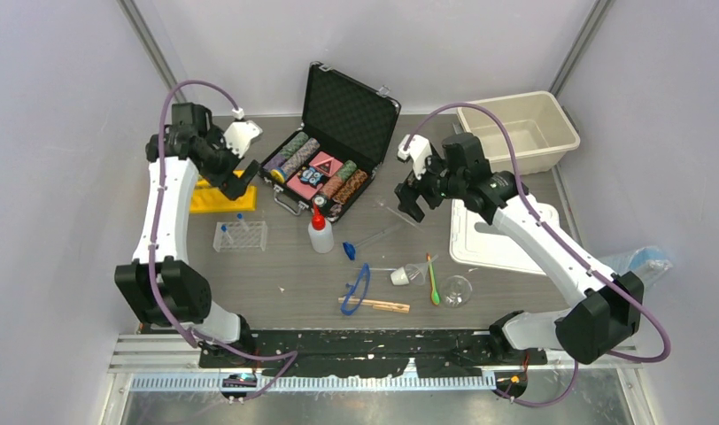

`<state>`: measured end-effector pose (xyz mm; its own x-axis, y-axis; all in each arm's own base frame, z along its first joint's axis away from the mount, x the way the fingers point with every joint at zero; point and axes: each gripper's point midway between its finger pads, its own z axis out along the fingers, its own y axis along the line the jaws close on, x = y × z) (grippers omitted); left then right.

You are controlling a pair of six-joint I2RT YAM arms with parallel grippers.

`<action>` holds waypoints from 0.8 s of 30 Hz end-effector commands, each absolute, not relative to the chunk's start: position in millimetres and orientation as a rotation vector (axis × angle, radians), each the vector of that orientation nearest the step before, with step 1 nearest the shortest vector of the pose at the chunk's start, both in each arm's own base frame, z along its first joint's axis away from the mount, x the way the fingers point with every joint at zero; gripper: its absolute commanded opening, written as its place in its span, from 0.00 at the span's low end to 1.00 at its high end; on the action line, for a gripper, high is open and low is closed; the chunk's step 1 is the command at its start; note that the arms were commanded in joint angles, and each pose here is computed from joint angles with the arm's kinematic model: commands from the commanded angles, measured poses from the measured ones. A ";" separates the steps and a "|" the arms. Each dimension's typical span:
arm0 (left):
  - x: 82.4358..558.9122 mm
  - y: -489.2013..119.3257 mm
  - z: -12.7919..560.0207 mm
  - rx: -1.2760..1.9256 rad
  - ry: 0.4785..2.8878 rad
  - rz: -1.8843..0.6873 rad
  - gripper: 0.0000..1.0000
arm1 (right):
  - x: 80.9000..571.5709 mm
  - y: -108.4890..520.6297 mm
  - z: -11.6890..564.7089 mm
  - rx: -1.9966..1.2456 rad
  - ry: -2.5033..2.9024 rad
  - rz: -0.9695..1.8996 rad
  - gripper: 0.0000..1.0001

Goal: Organize the chemistry lab equipment

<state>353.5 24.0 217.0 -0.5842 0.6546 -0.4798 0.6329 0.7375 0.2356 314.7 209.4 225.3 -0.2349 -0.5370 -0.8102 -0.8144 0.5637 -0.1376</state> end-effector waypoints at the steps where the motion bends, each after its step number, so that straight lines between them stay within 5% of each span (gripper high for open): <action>1: 334.3 -4.9 258.1 0.911 2.275 -0.098 1.00 | 298.8 201.4 238.1 -1.148 1.906 0.409 0.96; 11: 284.0 -63.6 249.0 0.988 2.163 -0.386 0.99 | 253.8 172.4 176.8 -1.385 2.016 0.406 0.99; 24: 260.8 -99.8 232.2 1.095 2.138 -0.450 1.00 | 162.6 101.1 133.4 -1.842 2.061 0.367 0.91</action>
